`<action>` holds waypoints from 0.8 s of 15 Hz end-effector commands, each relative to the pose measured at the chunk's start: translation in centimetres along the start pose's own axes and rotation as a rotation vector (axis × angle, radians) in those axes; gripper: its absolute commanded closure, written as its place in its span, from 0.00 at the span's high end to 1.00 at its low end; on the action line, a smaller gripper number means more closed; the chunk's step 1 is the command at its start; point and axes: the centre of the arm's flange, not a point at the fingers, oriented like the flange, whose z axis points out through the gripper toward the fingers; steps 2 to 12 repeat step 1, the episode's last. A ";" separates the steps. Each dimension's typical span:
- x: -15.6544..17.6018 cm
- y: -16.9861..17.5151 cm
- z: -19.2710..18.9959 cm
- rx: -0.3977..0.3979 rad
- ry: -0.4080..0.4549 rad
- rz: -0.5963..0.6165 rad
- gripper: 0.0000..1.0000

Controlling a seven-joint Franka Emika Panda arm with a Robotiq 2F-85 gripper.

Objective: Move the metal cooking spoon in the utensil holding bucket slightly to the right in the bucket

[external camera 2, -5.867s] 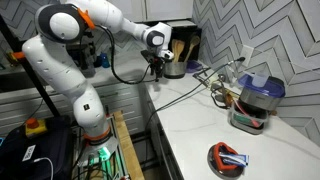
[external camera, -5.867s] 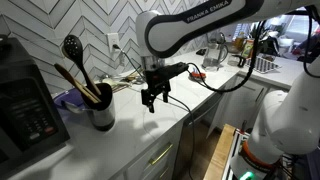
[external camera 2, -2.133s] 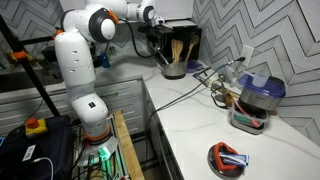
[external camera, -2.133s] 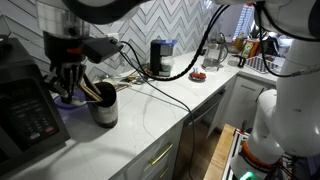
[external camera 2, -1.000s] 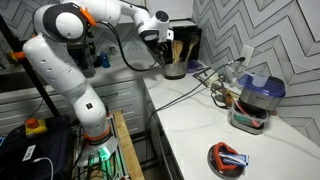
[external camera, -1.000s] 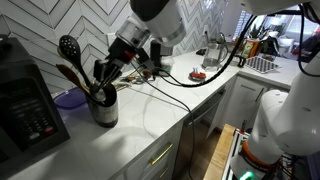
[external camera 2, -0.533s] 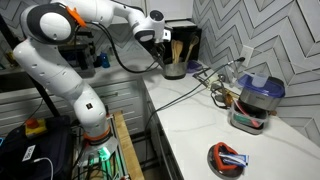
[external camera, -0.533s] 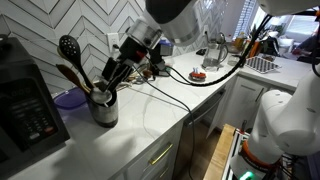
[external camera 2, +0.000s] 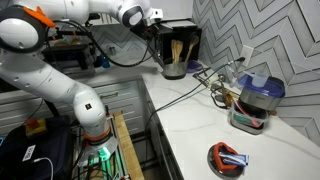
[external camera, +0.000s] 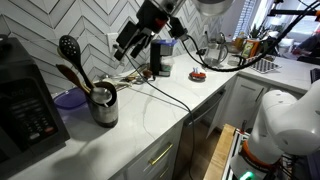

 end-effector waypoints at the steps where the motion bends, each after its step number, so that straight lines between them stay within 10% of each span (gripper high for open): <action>1: -0.5 0.2 -0.8 -0.033 0.001 0.016 1.00; 12: -0.5 0.2 -0.8 -0.033 0.001 0.016 1.00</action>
